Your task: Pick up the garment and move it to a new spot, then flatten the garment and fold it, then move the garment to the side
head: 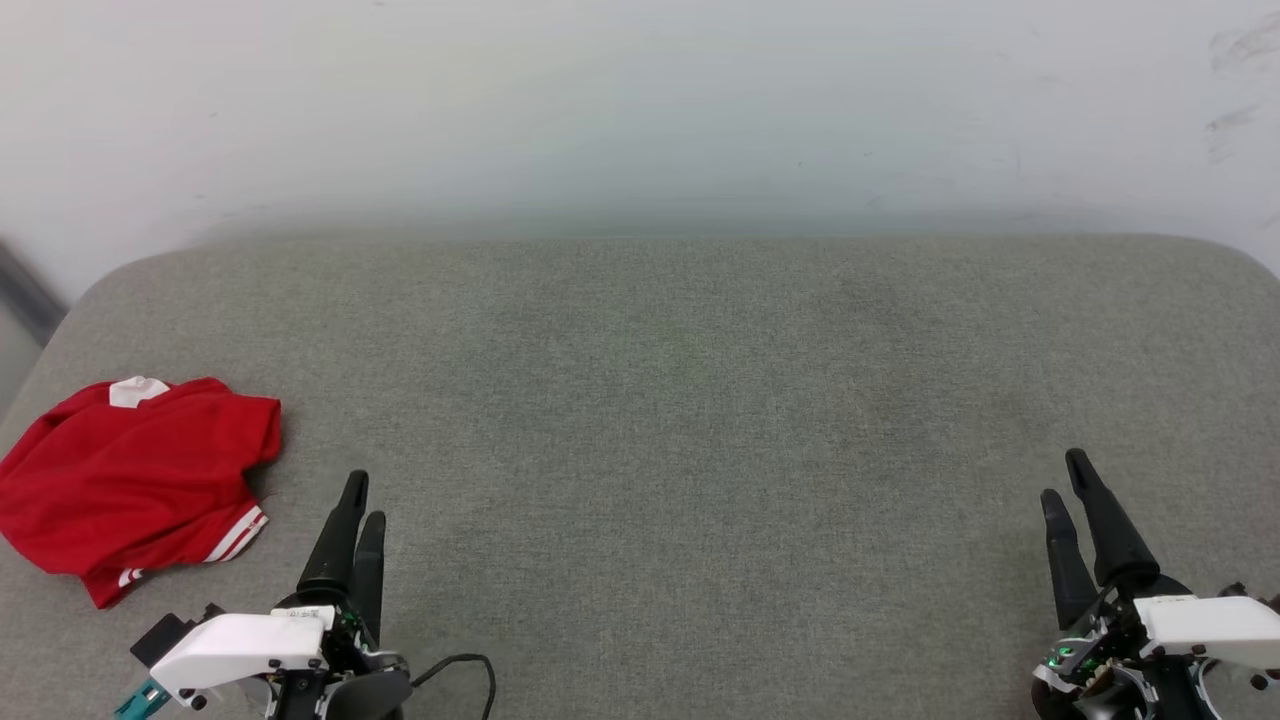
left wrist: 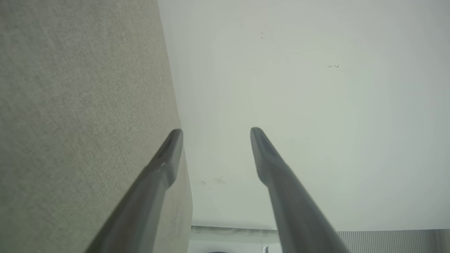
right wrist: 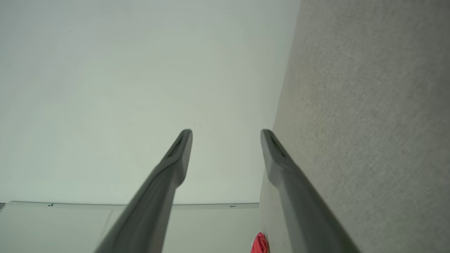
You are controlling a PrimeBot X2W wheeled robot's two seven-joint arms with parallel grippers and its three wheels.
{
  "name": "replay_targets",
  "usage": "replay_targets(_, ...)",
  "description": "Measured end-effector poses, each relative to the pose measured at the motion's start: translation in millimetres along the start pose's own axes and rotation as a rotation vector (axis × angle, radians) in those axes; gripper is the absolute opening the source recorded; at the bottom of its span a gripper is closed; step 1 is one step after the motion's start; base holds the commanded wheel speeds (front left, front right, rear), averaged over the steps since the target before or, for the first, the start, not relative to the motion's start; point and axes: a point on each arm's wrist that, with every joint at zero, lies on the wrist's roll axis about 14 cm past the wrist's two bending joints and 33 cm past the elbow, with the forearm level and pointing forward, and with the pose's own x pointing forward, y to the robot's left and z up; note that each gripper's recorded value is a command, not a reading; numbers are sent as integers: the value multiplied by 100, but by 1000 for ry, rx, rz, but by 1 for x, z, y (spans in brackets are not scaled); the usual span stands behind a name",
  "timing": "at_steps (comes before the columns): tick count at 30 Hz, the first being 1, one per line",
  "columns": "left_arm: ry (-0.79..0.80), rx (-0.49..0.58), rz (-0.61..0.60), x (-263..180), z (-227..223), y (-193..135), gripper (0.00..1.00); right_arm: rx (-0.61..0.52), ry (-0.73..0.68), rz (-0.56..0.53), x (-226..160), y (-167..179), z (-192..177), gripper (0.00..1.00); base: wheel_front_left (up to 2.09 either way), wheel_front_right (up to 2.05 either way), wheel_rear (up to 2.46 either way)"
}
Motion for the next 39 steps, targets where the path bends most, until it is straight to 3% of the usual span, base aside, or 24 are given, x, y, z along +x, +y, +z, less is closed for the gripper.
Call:
replay_targets(9,7,25,-49,2,-10,-16,100,-39,-11,33,-1,10,-2,100,0,0,0)
replay_targets(17,5,139,-85,2,-15,-27,100,-147,-17,63,-2,20,-4,100,0,0,0)
replay_targets(26,7,366,-99,0,-20,-30,100,-446,-10,94,-2,29,-8,100,0,0,0)
replay_targets(39,5,699,-122,-1,-27,-33,100,-775,10,124,-4,36,-16,100,0,0,0)
